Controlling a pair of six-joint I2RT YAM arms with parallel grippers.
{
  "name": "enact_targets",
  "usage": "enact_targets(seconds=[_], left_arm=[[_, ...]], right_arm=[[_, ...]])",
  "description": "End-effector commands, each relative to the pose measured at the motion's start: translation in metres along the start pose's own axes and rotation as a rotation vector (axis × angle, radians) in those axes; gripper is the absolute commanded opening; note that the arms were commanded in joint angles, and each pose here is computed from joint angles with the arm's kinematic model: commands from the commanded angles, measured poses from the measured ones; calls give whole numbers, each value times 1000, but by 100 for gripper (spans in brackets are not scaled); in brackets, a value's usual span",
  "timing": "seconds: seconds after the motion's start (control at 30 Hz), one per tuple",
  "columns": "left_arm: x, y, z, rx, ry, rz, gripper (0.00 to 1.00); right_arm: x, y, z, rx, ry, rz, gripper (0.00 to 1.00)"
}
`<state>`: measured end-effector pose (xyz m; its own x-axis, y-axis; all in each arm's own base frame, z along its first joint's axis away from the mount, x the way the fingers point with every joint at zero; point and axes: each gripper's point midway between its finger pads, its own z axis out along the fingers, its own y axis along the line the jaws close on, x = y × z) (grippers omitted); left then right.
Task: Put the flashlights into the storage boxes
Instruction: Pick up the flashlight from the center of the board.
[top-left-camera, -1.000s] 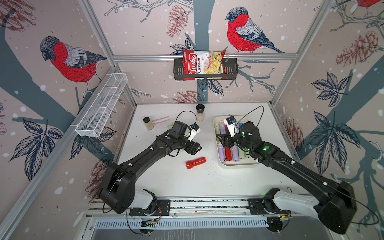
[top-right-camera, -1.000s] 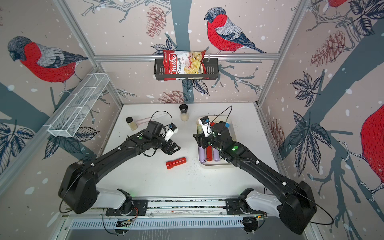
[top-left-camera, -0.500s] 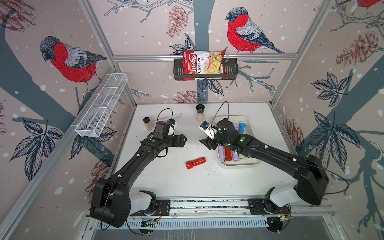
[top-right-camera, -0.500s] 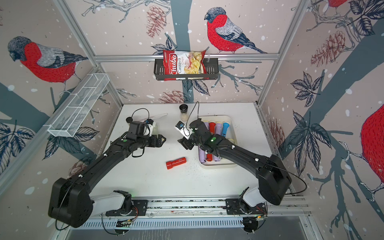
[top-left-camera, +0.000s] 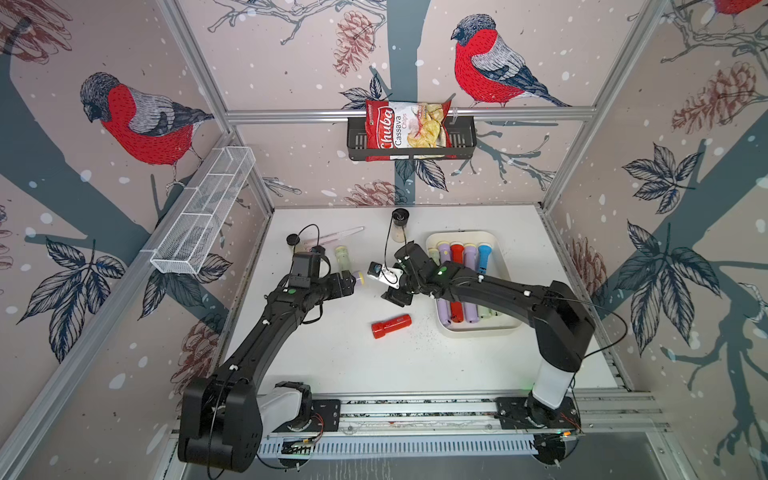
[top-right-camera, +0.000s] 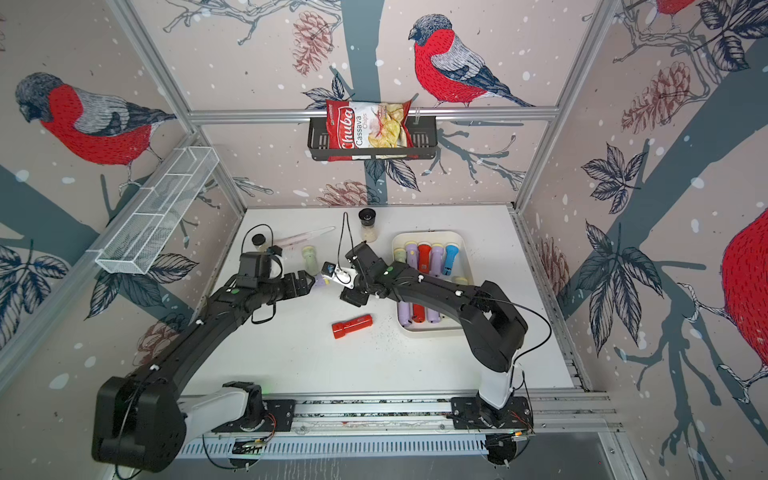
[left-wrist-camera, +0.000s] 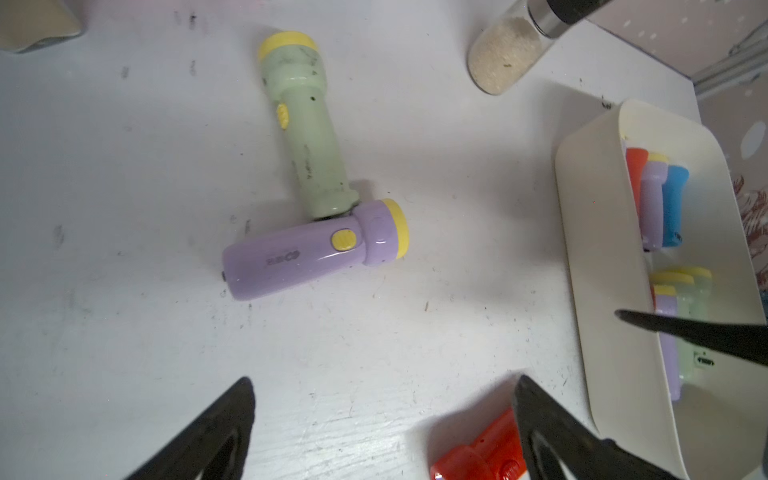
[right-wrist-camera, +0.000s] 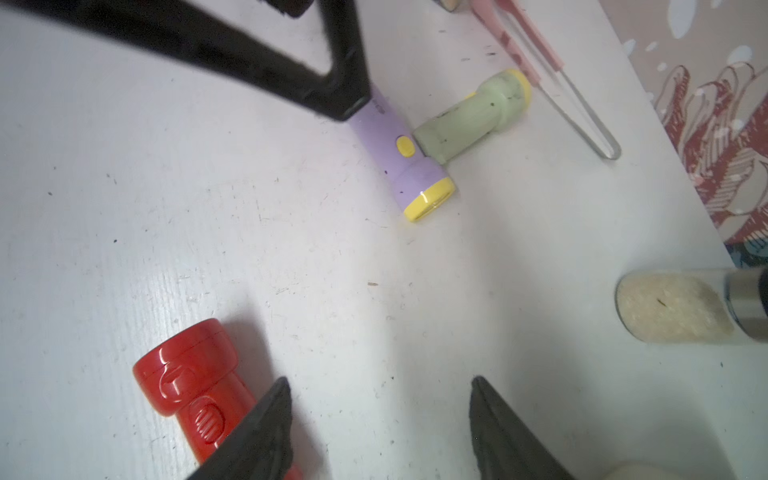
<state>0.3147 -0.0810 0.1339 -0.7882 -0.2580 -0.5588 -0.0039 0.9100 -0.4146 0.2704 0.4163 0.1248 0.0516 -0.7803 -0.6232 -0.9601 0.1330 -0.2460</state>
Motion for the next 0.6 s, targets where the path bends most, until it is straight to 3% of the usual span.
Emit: enact_targets(seconds=[0.0,0.3,0.57], left_arm=[[-10,6,-4,16,-55,-52,96],[-8,25,-4,-5,-60,-96,96],[-8,29,0,-6,-50,-103,96]], right_arm=[[-2,13,8,-57,8,-97,68],[1,33,32,-162,55,-181,67],[20,57,27,-285,115,-213,68]])
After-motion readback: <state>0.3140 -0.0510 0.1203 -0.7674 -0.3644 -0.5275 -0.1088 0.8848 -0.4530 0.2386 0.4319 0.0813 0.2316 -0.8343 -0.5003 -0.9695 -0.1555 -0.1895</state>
